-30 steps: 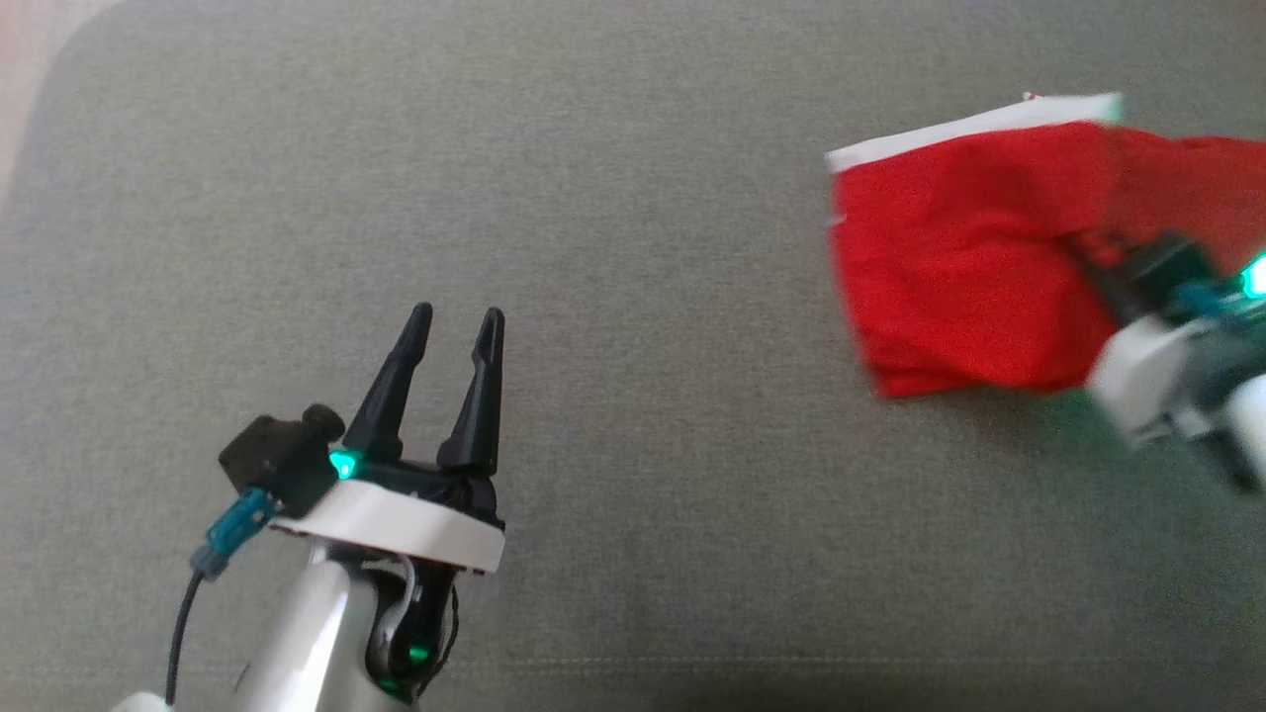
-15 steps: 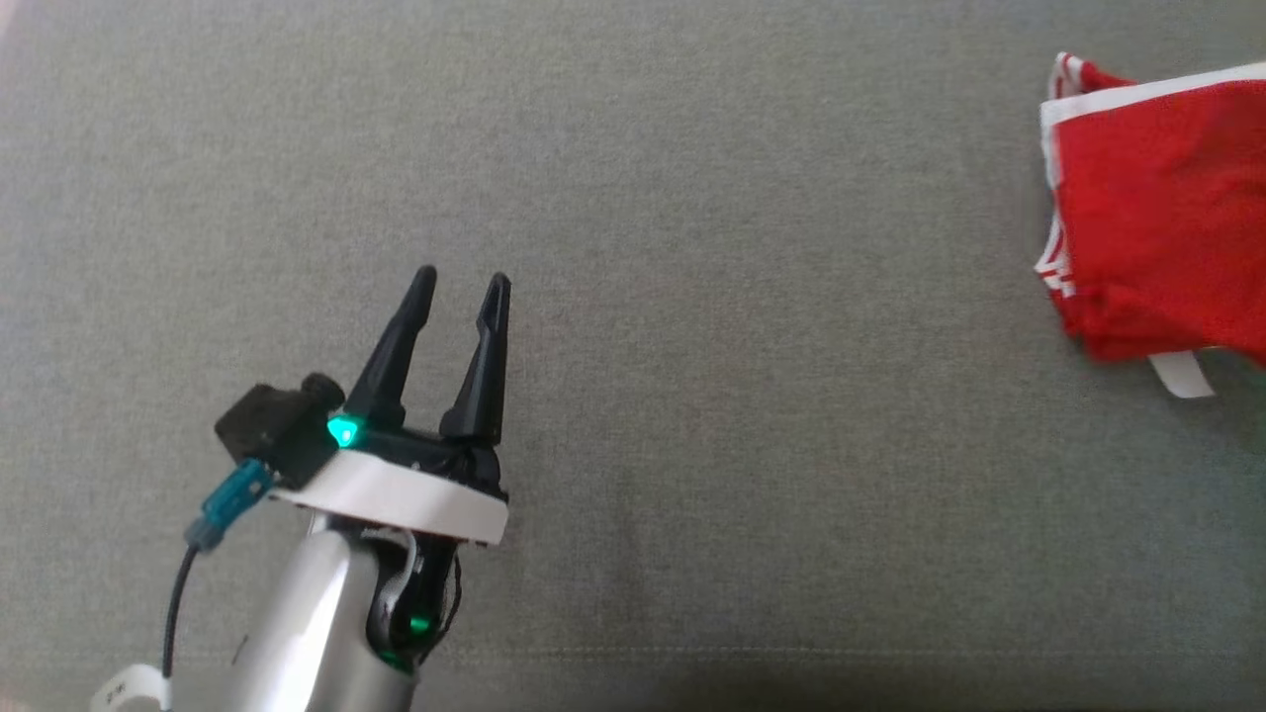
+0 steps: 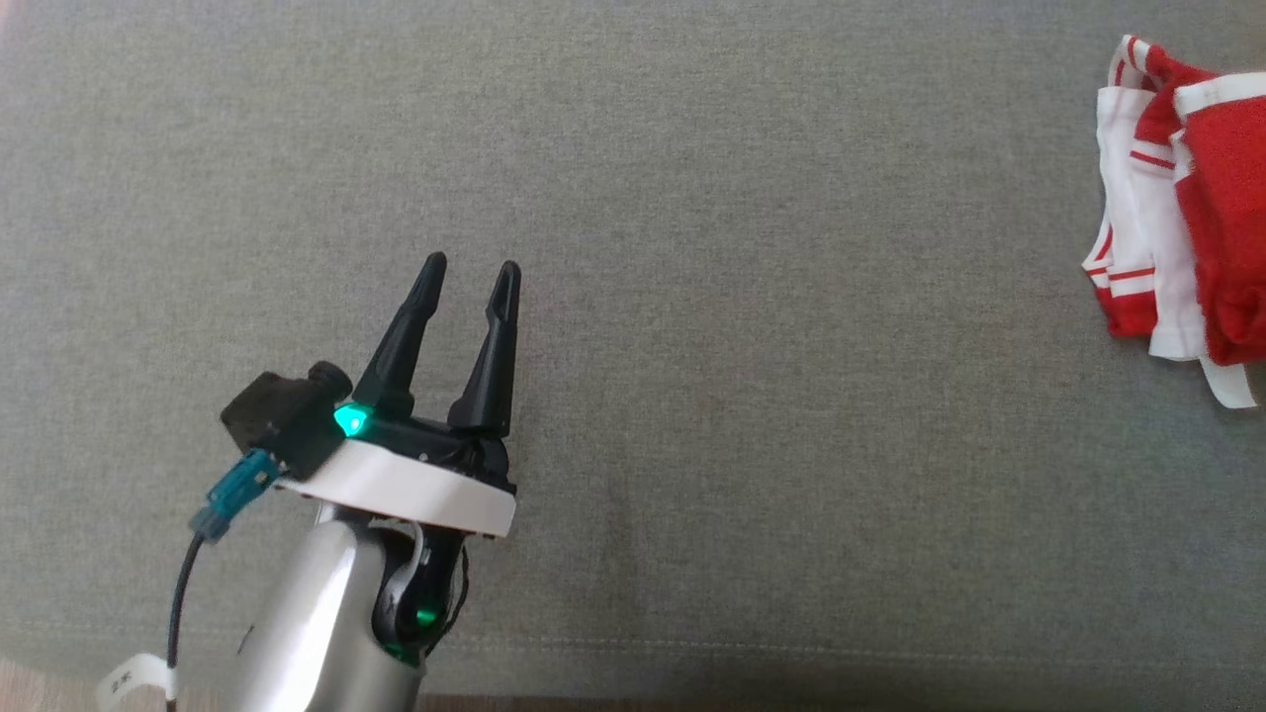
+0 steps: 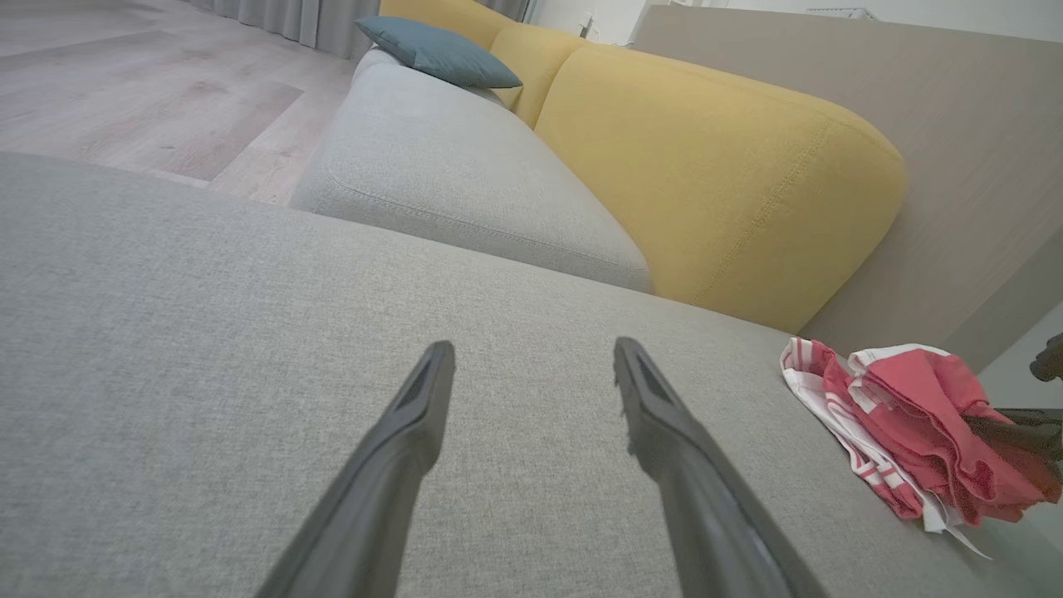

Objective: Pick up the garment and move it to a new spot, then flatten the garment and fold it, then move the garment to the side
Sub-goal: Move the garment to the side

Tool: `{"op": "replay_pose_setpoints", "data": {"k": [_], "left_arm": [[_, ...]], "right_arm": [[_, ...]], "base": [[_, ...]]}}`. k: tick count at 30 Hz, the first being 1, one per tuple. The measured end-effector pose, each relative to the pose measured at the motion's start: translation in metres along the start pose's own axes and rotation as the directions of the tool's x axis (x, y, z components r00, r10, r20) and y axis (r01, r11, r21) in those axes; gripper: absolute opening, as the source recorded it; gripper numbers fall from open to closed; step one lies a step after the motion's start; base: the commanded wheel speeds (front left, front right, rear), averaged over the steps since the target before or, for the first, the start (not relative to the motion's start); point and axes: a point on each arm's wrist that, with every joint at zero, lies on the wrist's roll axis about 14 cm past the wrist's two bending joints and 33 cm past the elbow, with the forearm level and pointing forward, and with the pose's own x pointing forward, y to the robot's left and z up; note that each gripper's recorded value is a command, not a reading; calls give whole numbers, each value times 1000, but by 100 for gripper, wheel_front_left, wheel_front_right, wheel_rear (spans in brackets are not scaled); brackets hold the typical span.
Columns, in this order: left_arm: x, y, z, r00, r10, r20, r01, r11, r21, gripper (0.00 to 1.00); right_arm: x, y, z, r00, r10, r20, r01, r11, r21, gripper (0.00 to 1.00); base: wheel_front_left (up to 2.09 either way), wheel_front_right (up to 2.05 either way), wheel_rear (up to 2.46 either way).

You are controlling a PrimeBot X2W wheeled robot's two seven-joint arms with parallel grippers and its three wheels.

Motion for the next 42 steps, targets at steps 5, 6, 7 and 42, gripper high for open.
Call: {"op": "replay_pose_setpoints", "data": {"k": [5,6,7,42], "left_arm": [[1,2,-3,1000,4,-8,-4,1000,-6,100],[1,2,-3,1000,4,-8,-4,1000,-6,100],[2,2,-3,1000,4,-8,-4,1000,-5,100],[-34,-20,69,983,-21,183,11,998,55,100]], "right_arm": [[5,0,-4,1000,-6,-19,7,998,60,0],[6,0,-3,1000,-8,-18,9,997,71,0],[7,0,-2,1000,-11,-16,12,996,89,0],[-139,64,160,658,-277,700,-329,731,598,100]], "base": [[0,0,0],[0,0,0],[0,0,0],[0,0,0]]}}
